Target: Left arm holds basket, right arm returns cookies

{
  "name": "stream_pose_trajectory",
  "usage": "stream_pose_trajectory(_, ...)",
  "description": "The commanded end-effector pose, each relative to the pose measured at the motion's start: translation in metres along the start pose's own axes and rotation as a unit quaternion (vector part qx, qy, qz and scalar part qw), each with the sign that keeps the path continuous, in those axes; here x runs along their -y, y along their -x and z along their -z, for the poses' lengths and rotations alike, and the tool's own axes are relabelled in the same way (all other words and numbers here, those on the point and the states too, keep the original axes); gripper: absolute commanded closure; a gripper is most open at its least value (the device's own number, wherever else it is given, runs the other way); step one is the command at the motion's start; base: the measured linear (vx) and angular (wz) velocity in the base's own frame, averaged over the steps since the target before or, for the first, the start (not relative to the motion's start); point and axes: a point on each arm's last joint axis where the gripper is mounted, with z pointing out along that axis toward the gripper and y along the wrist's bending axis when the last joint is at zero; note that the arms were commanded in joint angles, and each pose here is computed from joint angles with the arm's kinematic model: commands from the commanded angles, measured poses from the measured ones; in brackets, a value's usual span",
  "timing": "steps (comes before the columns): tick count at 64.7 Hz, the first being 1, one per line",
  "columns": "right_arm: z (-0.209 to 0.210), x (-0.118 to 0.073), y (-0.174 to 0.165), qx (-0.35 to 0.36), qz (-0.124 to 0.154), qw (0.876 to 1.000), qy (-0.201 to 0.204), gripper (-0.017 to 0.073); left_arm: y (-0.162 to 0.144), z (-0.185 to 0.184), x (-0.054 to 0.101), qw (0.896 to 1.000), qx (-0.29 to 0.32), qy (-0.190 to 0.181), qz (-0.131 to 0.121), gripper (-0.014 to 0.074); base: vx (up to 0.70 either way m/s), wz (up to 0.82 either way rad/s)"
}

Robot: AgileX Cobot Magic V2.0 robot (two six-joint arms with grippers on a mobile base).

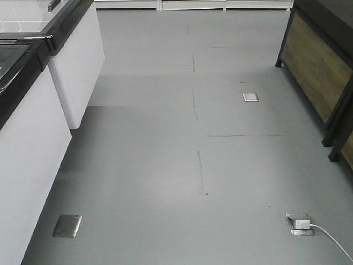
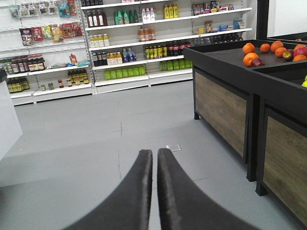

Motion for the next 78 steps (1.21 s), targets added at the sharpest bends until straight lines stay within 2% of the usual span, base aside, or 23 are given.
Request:
stream_pose_trajectory(1,-0.0014,-0.0003,-0.0005,0.020,0.008,1.000,0.003,0.0569,0.0179,0.0031,0.0003,0.998,0.060,-0.002,0.005,0.0599,0.00,0.00)
stream_pose_trajectory(78,-0.0014,-0.0003,-0.0004,0.021,0.008,1.000,0.003,0.0569,0.0179,0.0031,0.0003,0.998,0.060,-0.002,0.005,0.0599,0.00,0.00)
